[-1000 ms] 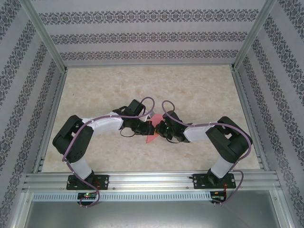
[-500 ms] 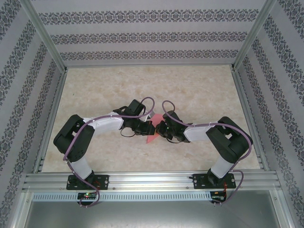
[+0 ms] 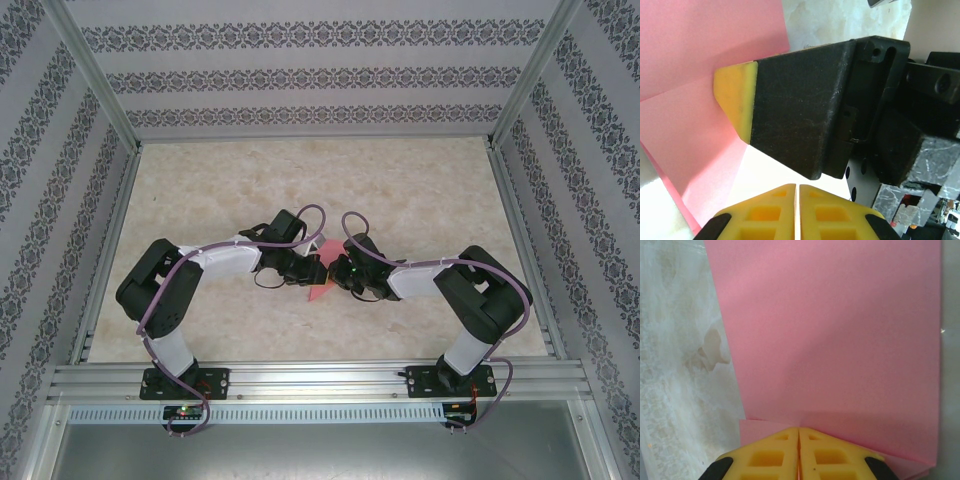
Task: Fold a paper plane with a square sheet of paper (pick it up from the middle)
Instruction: Third fold the triangle at the center of the table.
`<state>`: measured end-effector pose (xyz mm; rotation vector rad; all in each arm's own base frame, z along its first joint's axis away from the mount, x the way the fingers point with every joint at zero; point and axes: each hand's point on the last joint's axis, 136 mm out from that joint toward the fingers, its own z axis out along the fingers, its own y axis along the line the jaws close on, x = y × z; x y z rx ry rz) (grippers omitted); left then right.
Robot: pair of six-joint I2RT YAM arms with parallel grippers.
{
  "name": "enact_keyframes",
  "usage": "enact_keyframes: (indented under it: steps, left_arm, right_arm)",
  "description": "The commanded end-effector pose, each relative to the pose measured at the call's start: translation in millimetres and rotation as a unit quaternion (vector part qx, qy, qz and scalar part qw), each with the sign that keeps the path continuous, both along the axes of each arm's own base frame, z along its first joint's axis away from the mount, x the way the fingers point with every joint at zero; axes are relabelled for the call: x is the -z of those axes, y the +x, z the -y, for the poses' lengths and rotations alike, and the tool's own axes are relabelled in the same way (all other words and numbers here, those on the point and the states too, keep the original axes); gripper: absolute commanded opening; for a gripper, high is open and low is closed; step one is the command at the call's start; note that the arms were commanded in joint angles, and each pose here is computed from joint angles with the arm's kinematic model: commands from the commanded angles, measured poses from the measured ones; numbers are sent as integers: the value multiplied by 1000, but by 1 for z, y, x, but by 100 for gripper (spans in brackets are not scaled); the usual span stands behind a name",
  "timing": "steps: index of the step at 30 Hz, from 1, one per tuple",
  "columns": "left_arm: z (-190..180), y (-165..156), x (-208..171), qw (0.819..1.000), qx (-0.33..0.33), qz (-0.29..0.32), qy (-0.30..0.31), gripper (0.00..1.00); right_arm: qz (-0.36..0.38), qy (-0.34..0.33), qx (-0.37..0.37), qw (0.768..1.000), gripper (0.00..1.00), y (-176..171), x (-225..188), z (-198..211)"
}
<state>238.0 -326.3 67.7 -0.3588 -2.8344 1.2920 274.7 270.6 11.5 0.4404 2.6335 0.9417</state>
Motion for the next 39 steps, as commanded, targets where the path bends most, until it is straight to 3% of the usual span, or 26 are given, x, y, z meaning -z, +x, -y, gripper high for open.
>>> enact_keyframes:
  steps: [1,9,18,26,39]
  left_arm:
    - [12,-1,25,1000,12,14,7,12]
    - [11,-9,1,999,22,26,-17,10]
    - [-11,-16,2,999,-6,38,21,4]
    - [1,-14,-6,999,-10,32,-21,6]
    - [6,-13,19,1000,6,6,-6,8]
  right_arm:
    - [-44,-58,7,997,10,-20,30,21]
    - [-44,-59,11,997,10,-22,31,24]
    - [-42,-57,12,997,10,-19,30,23]
    - [-43,-55,14,997,10,-20,28,24]
    - [-50,-53,13,997,10,-21,34,22]
